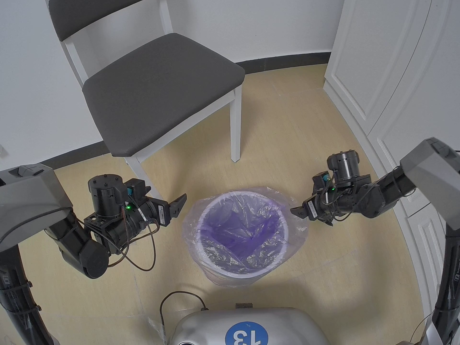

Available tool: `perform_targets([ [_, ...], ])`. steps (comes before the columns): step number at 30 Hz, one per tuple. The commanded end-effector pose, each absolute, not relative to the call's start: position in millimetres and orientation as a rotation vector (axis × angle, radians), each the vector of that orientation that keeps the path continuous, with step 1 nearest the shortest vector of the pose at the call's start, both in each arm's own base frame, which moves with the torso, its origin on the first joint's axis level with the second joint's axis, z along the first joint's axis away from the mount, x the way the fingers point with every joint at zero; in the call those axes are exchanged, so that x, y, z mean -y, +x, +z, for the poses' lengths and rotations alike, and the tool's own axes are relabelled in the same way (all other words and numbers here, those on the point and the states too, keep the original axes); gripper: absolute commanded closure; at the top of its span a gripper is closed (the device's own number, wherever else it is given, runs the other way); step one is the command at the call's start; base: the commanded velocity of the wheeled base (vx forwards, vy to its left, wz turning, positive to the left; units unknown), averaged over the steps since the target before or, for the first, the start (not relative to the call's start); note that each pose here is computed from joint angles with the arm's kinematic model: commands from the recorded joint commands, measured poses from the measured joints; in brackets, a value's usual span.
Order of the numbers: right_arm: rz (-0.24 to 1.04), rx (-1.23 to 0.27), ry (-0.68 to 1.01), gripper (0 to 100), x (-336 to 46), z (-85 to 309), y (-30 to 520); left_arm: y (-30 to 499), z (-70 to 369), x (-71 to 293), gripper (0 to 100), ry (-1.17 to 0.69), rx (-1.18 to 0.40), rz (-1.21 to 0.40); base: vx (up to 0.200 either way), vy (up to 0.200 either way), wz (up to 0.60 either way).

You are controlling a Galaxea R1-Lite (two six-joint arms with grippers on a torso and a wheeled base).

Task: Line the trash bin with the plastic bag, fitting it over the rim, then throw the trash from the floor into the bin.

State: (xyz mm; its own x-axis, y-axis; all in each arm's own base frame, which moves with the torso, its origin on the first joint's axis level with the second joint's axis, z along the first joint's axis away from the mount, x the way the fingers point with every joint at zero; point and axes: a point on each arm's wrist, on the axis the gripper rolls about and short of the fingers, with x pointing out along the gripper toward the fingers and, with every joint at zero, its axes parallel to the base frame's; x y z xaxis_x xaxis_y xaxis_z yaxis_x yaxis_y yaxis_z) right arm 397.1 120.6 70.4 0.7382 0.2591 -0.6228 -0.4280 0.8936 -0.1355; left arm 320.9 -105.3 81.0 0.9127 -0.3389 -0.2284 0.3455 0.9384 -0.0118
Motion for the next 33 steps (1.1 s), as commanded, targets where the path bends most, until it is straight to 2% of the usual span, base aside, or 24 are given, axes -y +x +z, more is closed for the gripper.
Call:
perform_targets([
  [1,0.347,-0.595,-0.258,0,-103.5,96.7,386.9,312.6,84.0,103.7,0,0.030,-0.229,-0.357,0.000,0.000,0.00],
  [9,0.262,-0.649,-0.235,0,-76.7,59.6,419.4,311.0,80.4,106.4,0,0.028,-0.241,-0.366,0.000,0.000,0.00],
  [17,0.220,-0.670,-0.172,0,-70.9,20.6,454.3,306.4,85.4,99.7,0,0.004,-0.225,-0.352,0.000,0.000,0.00],
  [21,0.187,-0.679,-0.132,0,-71.5,-17.1,479.7,307.4,82.9,96.5,0,-0.001,-0.214,-0.346,0.000,0.000,0.00],
  [31,0.081,-0.568,-0.098,0,-64.1,-64.2,523.3,304.7,68.2,88.0,0,-0.027,-0.187,-0.323,0.000,0.000,0.00],
  [32,0.072,-0.564,-0.098,100,-62.5,-64.8,524.9,303.5,69.5,87.7,0,-0.038,-0.170,-0.324,0.000,0.000,0.00],
  [33,0.067,-0.569,-0.096,100,-60.8,-64.3,524.5,301.4,69.0,87.1,0,-0.046,-0.164,-0.324,0.000,0.000,0.00],
])
